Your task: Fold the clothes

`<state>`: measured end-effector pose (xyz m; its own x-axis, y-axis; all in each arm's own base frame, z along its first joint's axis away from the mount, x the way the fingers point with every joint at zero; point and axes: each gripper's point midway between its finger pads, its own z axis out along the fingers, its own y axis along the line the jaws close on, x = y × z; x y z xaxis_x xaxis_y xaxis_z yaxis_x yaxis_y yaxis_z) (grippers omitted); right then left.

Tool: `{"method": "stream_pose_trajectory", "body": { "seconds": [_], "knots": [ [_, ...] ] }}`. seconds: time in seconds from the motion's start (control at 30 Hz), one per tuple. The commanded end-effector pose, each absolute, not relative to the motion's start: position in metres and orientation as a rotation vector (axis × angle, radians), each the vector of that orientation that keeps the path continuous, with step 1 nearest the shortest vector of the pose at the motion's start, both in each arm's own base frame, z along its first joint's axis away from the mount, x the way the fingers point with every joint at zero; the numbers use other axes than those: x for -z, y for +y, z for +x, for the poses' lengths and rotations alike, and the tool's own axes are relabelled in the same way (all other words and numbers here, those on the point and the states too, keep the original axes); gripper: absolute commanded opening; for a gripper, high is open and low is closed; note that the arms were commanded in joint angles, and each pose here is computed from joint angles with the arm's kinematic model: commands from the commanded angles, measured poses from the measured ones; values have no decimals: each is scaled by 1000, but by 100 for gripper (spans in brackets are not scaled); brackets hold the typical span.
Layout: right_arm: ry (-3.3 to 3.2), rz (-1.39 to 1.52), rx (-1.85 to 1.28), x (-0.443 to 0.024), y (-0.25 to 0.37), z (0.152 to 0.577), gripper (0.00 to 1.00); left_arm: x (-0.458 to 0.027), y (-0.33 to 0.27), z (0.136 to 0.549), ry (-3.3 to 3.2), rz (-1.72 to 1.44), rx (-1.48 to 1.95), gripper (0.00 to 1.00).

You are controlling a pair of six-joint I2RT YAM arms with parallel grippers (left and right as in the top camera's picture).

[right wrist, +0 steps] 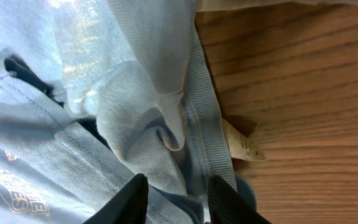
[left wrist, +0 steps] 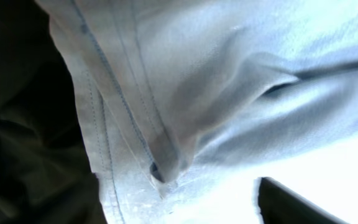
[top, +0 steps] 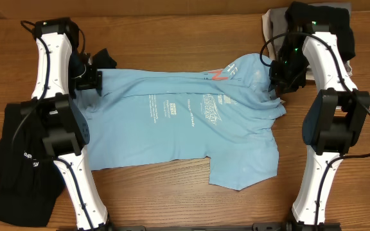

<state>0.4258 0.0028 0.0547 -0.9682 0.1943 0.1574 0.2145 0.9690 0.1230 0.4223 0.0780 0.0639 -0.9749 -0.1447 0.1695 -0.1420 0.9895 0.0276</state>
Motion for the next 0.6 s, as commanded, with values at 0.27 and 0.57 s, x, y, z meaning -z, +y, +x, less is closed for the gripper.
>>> {"method": "stream_pose_trajectory", "body": {
  "seconds": [0.27,0.57],
  "knots": [
    [-3320,-309,332,-208,7,453,56,-185,71,455,-3288,280,-17,100],
    [-3737,-321,435,-380,11,389,84,-351,59,411,-3708,354,-27,100]
  ]
}}
